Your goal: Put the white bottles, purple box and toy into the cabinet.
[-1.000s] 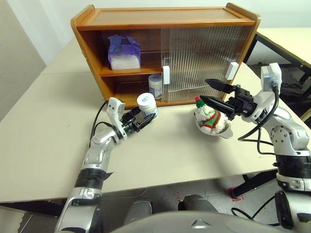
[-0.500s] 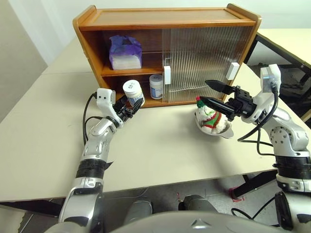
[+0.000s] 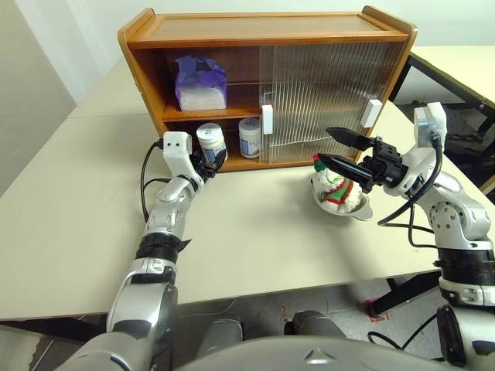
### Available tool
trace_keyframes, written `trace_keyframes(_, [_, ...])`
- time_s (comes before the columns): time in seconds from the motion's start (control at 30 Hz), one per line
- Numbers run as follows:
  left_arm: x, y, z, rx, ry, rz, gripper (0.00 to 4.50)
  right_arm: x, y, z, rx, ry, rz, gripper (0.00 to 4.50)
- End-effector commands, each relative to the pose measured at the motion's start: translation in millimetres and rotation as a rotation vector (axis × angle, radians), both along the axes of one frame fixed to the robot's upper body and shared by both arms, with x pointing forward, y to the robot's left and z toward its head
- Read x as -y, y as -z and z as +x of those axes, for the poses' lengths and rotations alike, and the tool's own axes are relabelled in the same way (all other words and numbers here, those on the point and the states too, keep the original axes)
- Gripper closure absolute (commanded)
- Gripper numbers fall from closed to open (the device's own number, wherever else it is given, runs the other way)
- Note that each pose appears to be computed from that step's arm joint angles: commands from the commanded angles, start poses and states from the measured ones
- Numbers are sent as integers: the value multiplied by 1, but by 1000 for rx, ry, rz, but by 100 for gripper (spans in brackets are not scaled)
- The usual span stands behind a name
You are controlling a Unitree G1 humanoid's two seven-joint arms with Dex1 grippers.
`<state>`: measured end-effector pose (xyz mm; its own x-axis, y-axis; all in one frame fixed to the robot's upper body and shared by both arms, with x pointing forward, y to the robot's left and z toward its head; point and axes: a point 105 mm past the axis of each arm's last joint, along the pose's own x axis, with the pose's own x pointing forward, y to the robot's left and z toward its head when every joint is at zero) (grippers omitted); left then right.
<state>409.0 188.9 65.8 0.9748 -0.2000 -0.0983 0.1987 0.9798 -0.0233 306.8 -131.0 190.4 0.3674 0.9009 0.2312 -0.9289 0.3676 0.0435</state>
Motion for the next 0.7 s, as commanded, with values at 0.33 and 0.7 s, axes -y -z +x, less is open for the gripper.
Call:
trace_keyframes(0.33, [5,-6,24,7,-96,43,144,0,-3,0,13,6,-3,0])
trace_keyframes(0.7, [9,1,27,-13,-102,80,69,1,-3,0,14,11,-5,0])
